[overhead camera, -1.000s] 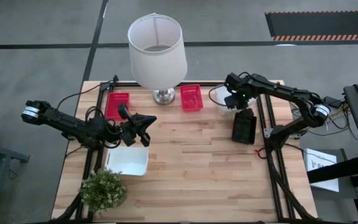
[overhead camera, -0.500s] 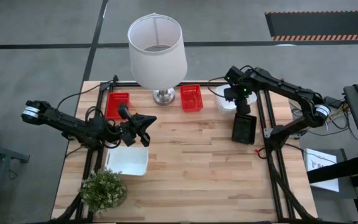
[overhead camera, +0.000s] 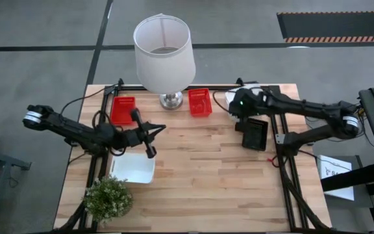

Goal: Stack baskets by color
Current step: Stack the right and red bin on top of the stacked red bins

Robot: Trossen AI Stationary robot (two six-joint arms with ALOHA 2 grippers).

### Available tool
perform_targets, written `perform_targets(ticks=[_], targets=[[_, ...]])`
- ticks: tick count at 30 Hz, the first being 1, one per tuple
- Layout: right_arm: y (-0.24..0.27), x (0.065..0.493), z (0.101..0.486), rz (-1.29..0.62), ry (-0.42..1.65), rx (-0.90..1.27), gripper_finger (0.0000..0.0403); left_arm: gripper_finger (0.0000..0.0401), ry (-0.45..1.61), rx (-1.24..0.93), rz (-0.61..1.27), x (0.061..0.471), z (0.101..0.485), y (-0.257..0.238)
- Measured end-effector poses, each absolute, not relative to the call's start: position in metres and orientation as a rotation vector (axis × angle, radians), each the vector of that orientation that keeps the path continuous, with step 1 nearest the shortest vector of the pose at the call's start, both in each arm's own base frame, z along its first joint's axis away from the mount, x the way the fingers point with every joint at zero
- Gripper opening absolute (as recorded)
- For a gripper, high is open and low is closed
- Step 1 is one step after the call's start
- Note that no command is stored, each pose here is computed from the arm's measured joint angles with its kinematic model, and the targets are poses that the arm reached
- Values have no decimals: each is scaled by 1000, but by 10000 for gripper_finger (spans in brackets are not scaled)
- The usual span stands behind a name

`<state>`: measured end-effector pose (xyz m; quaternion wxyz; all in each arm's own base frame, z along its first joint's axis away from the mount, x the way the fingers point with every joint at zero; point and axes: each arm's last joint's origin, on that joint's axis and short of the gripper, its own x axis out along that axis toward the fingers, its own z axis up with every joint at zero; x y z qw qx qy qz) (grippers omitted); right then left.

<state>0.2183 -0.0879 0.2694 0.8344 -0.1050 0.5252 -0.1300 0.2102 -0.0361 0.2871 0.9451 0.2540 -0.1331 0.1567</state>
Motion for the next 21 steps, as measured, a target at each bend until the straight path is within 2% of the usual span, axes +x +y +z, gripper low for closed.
perform_targets(ticks=[5, 10, 21], targets=[[-64, 221, 266, -230, 974, -266, 12, 1, -227, 493, 297, 222, 278, -39], [-50, 218, 263, -212, 924, -306, 12, 1, -185, 463, 279, 239, 271, -43], [-36, 200, 252, -163, 687, -399, 12, 1, -115, 461, 262, 285, 261, -53]])
